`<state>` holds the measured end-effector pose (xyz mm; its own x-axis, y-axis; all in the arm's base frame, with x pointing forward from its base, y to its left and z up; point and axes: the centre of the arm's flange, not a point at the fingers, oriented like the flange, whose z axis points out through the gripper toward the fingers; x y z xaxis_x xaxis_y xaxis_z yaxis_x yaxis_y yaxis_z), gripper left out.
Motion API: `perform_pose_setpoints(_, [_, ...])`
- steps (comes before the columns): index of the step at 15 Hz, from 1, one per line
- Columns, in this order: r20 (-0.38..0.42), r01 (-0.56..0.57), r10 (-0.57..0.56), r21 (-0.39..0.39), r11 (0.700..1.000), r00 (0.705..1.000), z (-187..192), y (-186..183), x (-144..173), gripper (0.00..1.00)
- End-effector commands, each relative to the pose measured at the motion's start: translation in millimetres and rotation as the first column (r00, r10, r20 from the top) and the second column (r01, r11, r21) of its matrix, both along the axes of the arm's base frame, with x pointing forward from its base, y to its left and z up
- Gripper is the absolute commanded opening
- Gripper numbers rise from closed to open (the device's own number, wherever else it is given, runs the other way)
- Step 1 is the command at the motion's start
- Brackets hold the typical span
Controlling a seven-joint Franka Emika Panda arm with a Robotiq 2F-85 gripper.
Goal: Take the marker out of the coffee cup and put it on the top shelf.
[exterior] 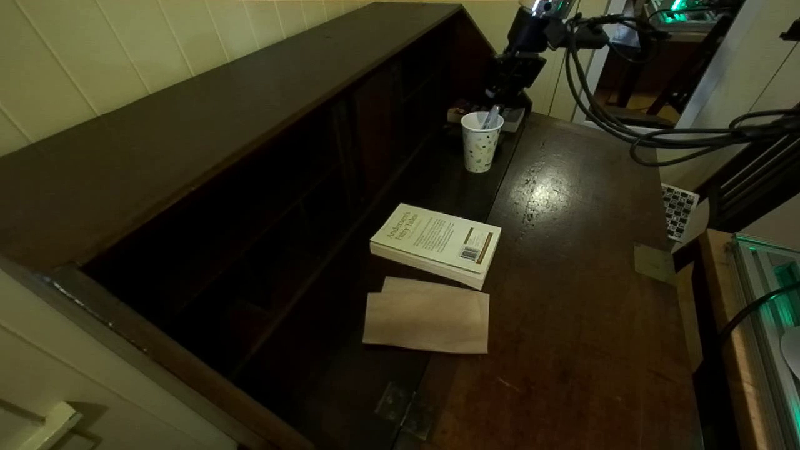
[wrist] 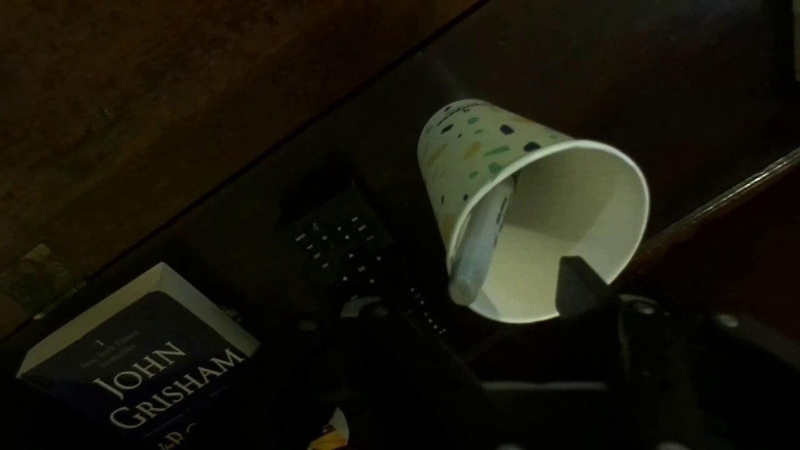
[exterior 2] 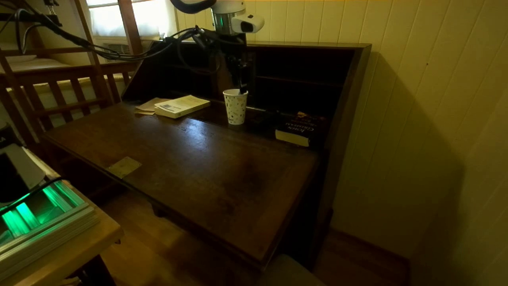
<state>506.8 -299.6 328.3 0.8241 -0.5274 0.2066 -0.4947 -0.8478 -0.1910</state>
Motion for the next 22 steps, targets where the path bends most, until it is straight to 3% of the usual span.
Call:
perform_pose_setpoints(1, [0.004, -0.012, 0.012, 0.006, 1.0, 1.0, -2.5, -5.2, 8.5, 0.64])
perform_pose_setpoints(5, [0.017, -0.007, 0.007, 0.007, 1.0, 1.0, -2.9, -5.2, 10.2, 0.51])
perform_pose_setpoints(7, [0.019, -0.008, 0.008, 0.003, 1.0, 1.0, -2.8, -5.9, 11.1, 0.35])
perform_pose_setpoints(8, [0.02, -0.009, 0.009, 0.001, 1.0, 1.0, -2.9, -6.3, 11.5, 0.34])
perform_pose_setpoints(15, [0.017, -0.009, 0.009, 0.0, 1.0, 1.0, -6.0, -8.3, 11.4, 0.57])
perform_pose_setpoints(16, [0.015, -0.009, 0.009, 0.001, 1.0, 1.0, -6.5, -8.2, 11.4, 0.48])
perform_pose_setpoints(17, [0.015, -0.01, 0.01, 0.001, 1.0, 1.0, -7.0, -8.0, 11.7, 0.31])
perform_pose_setpoints(19, [0.014, -0.011, 0.011, 0.001, 1.0, 1.0, -7.7, -7.7, 12.4, 0.24])
perform_pose_setpoints(22, [0.011, -0.014, 0.014, 0.0, 1.0, 1.0, -8.6, -7.5, 14.0, 0.0])
